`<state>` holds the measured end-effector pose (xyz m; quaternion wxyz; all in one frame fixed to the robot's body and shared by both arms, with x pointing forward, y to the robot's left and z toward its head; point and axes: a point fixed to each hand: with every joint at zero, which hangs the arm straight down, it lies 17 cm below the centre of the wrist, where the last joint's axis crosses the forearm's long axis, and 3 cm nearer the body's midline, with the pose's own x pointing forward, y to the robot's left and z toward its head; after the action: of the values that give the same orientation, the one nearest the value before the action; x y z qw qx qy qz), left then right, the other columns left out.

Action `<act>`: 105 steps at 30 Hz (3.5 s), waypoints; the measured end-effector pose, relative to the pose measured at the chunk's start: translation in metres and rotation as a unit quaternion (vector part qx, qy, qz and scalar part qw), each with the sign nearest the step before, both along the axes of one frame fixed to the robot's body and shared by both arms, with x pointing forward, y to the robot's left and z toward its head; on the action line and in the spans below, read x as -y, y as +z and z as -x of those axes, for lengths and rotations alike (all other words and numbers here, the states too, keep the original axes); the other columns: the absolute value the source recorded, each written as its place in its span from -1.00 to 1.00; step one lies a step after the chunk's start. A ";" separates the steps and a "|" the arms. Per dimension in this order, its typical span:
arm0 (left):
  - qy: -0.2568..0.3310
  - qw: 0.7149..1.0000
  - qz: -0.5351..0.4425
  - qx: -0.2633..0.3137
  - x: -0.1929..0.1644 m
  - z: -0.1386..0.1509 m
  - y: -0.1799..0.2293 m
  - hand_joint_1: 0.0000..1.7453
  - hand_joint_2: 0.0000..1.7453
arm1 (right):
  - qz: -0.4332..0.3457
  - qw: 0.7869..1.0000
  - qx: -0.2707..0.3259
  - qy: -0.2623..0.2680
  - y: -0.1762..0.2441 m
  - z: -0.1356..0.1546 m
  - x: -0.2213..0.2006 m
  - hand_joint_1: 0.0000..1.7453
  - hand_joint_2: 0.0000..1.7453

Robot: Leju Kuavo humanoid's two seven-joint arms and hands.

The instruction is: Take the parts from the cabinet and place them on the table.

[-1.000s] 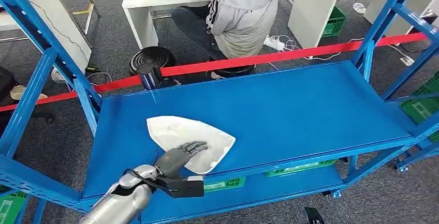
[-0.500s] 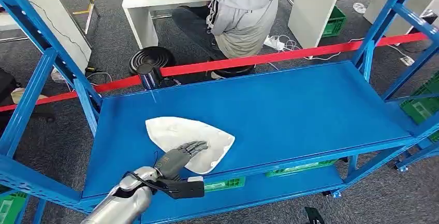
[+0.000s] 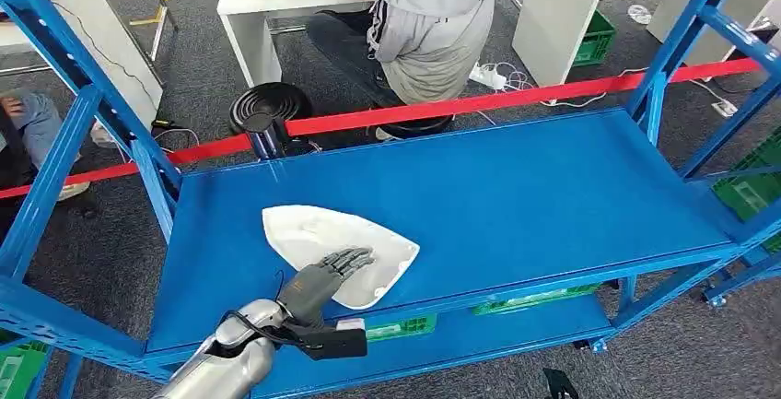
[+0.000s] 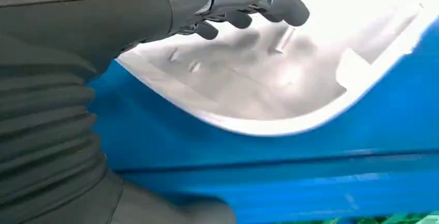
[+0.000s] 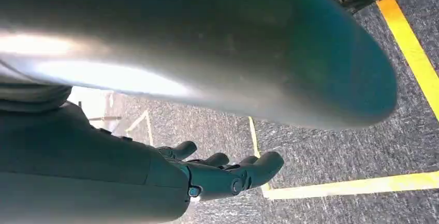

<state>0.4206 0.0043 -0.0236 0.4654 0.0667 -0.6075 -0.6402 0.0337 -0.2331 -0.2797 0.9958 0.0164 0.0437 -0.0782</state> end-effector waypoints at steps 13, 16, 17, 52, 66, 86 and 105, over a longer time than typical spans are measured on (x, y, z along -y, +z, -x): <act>-0.015 1.000 0.013 0.022 0.013 0.006 0.007 1.00 1.00 | 0.002 1.000 0.000 -0.004 0.000 -0.002 0.001 -1.00 -1.00; -0.015 1.000 0.015 0.023 0.014 0.005 0.009 1.00 1.00 | 0.002 1.000 0.005 -0.005 0.000 -0.004 0.001 -1.00 -1.00; -0.015 0.999 0.015 0.023 0.014 0.005 0.009 1.00 1.00 | 0.003 1.000 0.005 -0.005 0.000 -0.004 0.001 -1.00 -1.00; -0.023 0.989 0.109 0.093 0.041 -0.008 0.069 -1.00 1.00 | 0.002 1.000 0.004 -0.016 0.000 -0.003 0.001 -1.00 -1.00; -0.023 0.987 0.121 0.104 0.047 -0.008 0.078 -1.00 1.00 | 0.002 1.000 0.002 -0.020 0.000 -0.003 0.001 -1.00 -1.00; 0.020 0.993 0.079 0.088 0.035 -0.018 0.062 -1.00 1.00 | 0.002 1.000 0.004 -0.022 0.000 -0.003 0.001 -1.00 -1.00; 0.125 0.988 -0.050 0.082 -0.027 -0.068 0.042 -1.00 1.00 | -0.004 1.000 0.002 -0.005 0.000 -0.002 0.000 -1.00 -1.00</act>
<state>0.4887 0.0309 0.0185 0.4865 0.2175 -0.5975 -0.5991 0.0354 -0.2326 -0.2795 0.9954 0.0207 0.0419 -0.0832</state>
